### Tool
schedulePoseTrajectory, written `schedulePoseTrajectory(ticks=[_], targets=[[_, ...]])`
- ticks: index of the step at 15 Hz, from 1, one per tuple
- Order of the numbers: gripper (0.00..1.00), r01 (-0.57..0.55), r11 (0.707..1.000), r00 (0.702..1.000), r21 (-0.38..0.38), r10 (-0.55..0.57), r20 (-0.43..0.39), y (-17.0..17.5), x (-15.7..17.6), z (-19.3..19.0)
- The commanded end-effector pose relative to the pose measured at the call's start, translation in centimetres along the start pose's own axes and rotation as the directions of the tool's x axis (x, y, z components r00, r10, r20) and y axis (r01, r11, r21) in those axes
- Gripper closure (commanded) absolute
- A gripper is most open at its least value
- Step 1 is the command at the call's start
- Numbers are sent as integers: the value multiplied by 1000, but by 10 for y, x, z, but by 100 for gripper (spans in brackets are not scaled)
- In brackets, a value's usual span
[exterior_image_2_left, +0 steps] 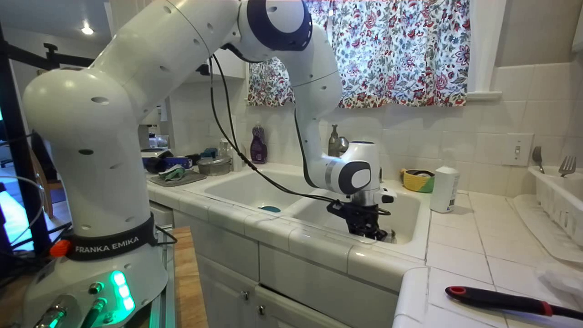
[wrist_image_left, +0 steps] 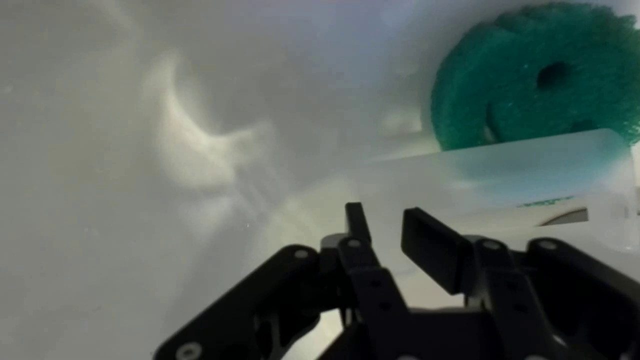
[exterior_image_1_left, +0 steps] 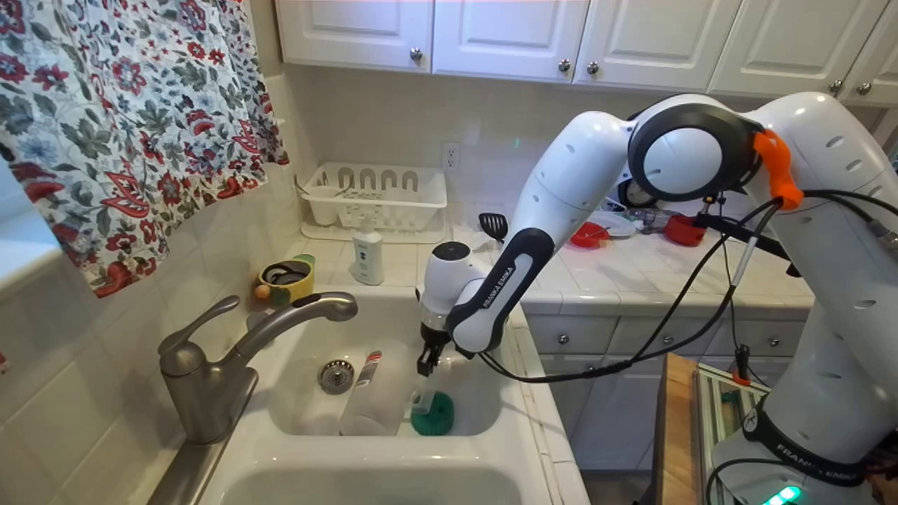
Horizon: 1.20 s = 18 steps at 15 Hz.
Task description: Pick up the jar from the sink and put it on the right side of the sink
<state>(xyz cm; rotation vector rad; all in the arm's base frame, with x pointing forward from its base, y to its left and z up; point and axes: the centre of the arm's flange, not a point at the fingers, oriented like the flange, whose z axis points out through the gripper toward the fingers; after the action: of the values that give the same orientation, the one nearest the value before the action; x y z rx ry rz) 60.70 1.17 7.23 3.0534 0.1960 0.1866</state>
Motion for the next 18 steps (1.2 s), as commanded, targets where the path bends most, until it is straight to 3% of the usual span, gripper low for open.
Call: schedulePoseTrajectory(ticks=[1, 3, 4, 8, 11, 13, 16, 18], targets=[[97, 19, 1000, 1000, 21, -20, 4, -3, -1, 10], [89, 28, 999, 1000, 25, -29, 8, -5, -1, 11], [74, 33, 999, 999, 25, -34, 8, -6, -2, 11], [54, 39, 999, 999, 36, -40, 6, -11, -1, 10], [49, 38, 998, 999, 49, -38, 5, -15, 0, 9], [51, 32, 998, 999, 61, -32, 2, -17, 1, 7], [43, -4, 996, 1000, 84, 5, 0, -18, 3, 0], [33, -42, 994, 999, 100, 41, 9, -16, 5, -4]])
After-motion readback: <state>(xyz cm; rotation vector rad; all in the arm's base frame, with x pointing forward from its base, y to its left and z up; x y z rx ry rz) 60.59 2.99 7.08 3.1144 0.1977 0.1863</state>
